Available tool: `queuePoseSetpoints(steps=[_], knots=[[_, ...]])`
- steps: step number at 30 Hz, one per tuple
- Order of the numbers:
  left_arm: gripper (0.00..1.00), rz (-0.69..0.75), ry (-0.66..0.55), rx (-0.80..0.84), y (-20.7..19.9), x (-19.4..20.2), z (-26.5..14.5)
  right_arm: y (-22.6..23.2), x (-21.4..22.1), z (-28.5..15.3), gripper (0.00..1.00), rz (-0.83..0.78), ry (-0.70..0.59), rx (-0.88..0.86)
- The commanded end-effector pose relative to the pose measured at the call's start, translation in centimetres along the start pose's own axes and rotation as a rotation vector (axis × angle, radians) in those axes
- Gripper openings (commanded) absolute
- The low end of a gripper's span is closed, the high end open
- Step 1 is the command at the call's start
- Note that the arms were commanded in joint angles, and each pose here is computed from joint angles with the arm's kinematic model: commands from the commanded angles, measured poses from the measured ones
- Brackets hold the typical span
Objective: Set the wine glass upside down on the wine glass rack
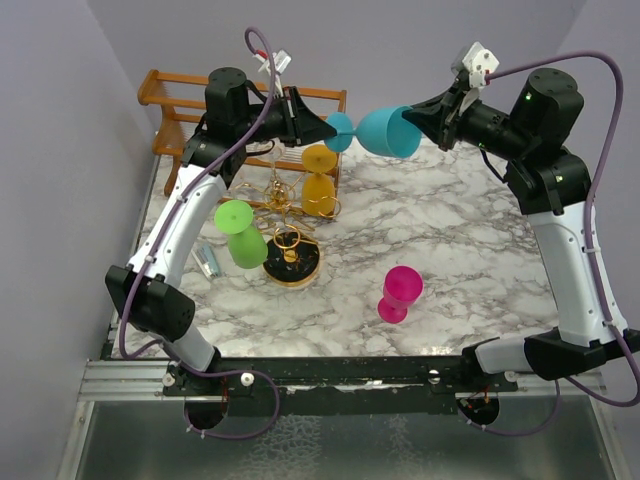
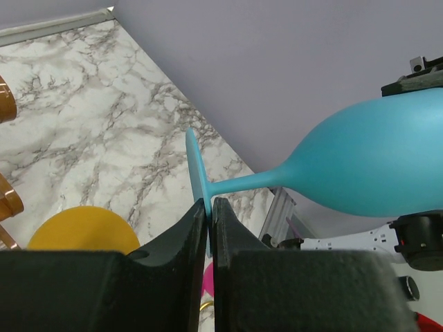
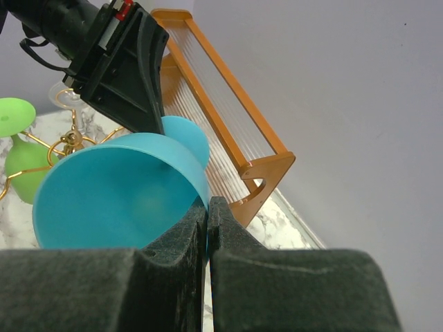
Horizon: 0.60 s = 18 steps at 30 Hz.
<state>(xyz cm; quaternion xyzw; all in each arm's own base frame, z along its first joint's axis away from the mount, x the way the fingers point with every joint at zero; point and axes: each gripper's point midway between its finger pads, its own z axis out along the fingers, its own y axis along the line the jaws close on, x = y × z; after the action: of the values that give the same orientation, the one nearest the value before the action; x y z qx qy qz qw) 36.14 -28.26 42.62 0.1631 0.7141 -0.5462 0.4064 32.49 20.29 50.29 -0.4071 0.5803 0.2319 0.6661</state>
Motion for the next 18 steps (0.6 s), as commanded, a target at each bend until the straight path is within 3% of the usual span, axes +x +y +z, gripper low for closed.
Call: queuePoseSetpoints(steps=[1,4,11,16,18], knots=[[0.02,0.012,0.015,0.041,-0.6,0.2,0.2,0.1,0.3,0.1,0.01,-0.002,-0.005,-0.008],[0.00,0.039,0.010,0.037,-0.8,0.0,0.0,-0.1,0.9,-0.1,0.04,-0.013,0.013,0.004],[0.00,0.170,-0.057,-0.078,-0.6,-2.4,-1.5,0.0,2.2,-0.8,0.47,-0.052,0.059,0.020],[0.00,0.301,-0.154,-0.270,0.7,-5.5,-4.1,-0.1,1.7,-2.4,0.81,-0.073,0.063,0.040],[0.00,0.382,-0.185,-0.349,1.0,-6.8,-5.3,-0.3,1.5,-3.2,0.89,-0.084,0.065,0.056]])
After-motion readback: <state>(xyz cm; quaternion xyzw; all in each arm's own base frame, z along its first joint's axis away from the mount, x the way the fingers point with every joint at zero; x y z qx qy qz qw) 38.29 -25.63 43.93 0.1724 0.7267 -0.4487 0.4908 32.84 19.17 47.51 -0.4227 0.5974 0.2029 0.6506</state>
